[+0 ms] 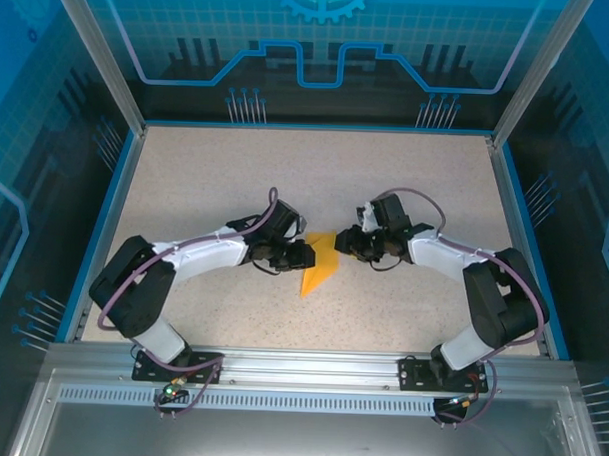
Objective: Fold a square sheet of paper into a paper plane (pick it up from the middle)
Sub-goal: Fourth fold the wing at the center of the table, then turn over the paper at the center of the table.
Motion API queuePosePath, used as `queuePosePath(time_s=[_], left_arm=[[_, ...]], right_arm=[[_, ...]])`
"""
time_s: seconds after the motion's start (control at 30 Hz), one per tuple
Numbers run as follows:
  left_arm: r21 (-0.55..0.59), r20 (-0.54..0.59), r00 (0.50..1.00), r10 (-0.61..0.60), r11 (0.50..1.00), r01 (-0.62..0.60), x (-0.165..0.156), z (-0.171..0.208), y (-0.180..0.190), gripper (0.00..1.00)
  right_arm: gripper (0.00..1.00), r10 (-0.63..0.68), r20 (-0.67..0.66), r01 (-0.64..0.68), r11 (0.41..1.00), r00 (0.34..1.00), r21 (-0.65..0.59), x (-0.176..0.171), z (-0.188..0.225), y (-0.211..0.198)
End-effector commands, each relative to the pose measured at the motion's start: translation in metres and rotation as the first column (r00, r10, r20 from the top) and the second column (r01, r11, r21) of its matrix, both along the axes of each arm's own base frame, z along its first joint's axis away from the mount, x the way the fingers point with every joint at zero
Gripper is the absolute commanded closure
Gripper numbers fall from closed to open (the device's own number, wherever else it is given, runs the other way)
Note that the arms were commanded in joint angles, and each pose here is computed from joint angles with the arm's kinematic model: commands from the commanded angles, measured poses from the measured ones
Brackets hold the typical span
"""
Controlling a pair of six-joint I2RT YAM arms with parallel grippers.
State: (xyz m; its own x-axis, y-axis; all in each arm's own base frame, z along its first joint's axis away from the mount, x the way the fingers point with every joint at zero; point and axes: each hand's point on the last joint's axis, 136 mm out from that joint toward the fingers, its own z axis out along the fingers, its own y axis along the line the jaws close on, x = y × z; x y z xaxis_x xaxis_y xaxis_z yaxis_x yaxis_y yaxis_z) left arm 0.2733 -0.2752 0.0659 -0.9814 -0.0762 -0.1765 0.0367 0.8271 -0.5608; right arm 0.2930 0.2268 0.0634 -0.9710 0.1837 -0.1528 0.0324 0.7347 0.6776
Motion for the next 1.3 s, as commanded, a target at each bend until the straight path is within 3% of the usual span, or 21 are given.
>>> queuePosePath(time_s=[0.0, 0.83, 1.27], left_arm=[[0.086, -0.005, 1.000, 0.001, 0.996, 0.000, 0.007, -0.010, 0.008, 0.68], [0.209, -0.062, 0.998, -0.001, 0.978, 0.014, 0.015, -0.048, 0.015, 0.68], [0.232, -0.107, 0.994, -0.010, 0.972, 0.034, 0.008, -0.062, 0.017, 0.76]], right_arm=[[0.65, -0.022, -0.068, 0.022, 1.000, 0.997, -0.004, -0.015, -0.016, -0.005], [0.62, 0.005, -0.132, 0.000, 0.999, 0.991, 0.038, -0.016, -0.041, 0.016], [0.63, -0.011, -0.136, 0.020, 0.998, 0.991, 0.065, -0.011, -0.037, 0.024]])
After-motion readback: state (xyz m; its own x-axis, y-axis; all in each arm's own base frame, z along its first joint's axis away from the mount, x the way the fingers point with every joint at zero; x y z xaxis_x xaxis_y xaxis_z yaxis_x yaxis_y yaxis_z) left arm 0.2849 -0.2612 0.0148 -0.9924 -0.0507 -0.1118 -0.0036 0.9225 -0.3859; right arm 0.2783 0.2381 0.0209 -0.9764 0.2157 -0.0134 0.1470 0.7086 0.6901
